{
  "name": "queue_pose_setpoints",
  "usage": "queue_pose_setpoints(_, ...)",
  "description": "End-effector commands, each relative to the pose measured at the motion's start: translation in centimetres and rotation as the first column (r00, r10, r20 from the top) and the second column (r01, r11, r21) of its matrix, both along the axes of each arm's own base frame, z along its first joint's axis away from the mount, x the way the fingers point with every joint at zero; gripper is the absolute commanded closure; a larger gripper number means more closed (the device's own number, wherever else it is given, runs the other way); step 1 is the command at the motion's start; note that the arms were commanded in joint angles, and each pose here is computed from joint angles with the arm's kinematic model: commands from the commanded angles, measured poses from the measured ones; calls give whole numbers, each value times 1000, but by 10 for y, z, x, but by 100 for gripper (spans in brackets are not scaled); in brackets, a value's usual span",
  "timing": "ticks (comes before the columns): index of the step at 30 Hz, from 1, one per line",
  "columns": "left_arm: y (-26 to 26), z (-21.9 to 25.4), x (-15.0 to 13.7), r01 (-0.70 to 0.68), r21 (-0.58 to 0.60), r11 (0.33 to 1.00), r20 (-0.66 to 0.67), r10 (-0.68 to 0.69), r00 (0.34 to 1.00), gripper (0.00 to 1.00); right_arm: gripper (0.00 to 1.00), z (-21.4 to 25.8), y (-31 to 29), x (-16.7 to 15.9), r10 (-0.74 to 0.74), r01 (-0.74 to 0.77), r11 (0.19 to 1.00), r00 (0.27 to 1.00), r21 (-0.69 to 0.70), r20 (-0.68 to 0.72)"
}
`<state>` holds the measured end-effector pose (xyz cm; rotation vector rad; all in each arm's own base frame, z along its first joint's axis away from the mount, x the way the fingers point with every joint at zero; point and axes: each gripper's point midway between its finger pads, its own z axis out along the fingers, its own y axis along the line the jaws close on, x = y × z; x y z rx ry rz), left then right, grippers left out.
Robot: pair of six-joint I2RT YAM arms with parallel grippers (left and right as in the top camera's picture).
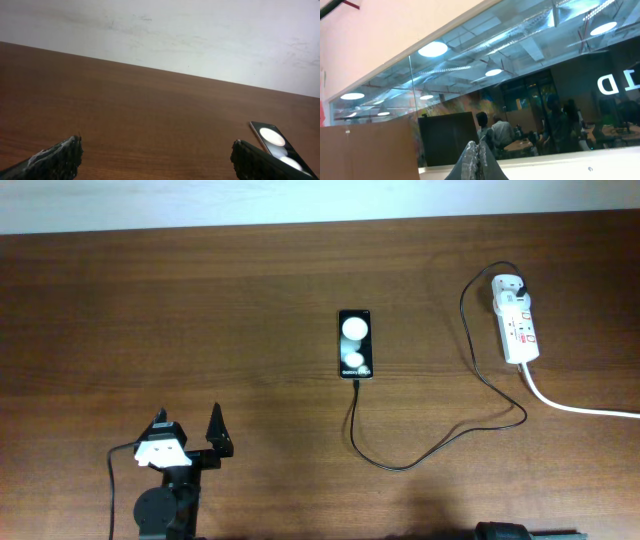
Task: Plug charger to phone and switch on socket
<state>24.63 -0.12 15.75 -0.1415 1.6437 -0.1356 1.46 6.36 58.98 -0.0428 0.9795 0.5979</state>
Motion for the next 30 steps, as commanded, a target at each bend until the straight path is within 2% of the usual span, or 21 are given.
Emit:
queue_pose_setpoints(1,-3,-1,0,15,9,1000,-2,-15,1000,1,96,1,0,-10,-3,3,1000,1000,-9,31)
queue_pose_setpoints(4,-3,-2,0,15,11,1000,-3,-15,1000,1,96,-2,-7,-31,-48,46,999,996,25,72)
queue_pose_setpoints(5,-4,-1,0,31,91,995,-3,-31,1000,1,96,-5,-6,-39,-48,46,999,995,24,88)
queue_pose_setpoints(9,-5,-4,0,39,130,991,-15,-38,999,1,96,-10,-6,-52,-51,48,999,992,25,120)
queue_pose_setpoints(10,-8,-7,1,68,201,977,-29,-64,998,1,96,-11,-6,-58,-56,53,998,990,30,133)
queue_pose_setpoints(14,-8,-9,1,70,206,976,-39,-64,997,1,96,-20,-6,-85,-70,64,997,977,36,203)
queue_pose_setpoints(19,-8,-9,1,70,206,976,-39,-64,997,1,96,-31,-17,-102,-126,106,990,959,92,252)
queue_pose_setpoints(30,-4,0,0,45,209,977,1,-46,999,1,96,-28,-15,-104,-119,99,991,953,86,278)
